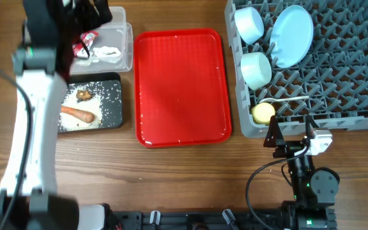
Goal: Sort waste into correct bins and load items into the dishwasher rack
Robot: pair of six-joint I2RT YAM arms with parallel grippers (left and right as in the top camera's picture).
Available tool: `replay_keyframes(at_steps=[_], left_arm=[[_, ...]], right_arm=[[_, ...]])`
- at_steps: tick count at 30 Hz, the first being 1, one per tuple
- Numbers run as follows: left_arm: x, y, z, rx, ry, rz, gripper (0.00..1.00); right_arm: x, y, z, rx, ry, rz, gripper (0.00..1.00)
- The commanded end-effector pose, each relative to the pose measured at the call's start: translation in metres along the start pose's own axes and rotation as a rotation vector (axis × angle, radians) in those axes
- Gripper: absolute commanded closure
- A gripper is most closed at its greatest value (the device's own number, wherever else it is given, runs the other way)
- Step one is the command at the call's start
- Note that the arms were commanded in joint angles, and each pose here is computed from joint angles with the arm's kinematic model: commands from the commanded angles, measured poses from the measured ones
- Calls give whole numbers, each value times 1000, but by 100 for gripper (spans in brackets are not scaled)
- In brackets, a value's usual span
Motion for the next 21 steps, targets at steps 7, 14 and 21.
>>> replay_keyframes(at_steps=[7,14,21], left_arm=[[153,108,-108,11,-187,0,0],[212,135,-132,139,-440,30,0],[228,144,-130,134,-476,28,0]], right_arm=[[-1,0,-1,-2,-10,10,0],[0,0,0,-2,-7,10,0],[0,0,0,-3,-3,7,0]])
Point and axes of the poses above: each gripper's point midway between its finger pads, its own z axis out along the fingers, its own y axis along the line the jaws close on, x = y × z, the point moved 9 cm from there along -z, back along the fingers, and after that the axes turned 12 degrees about -z, right-handed, at the moved point
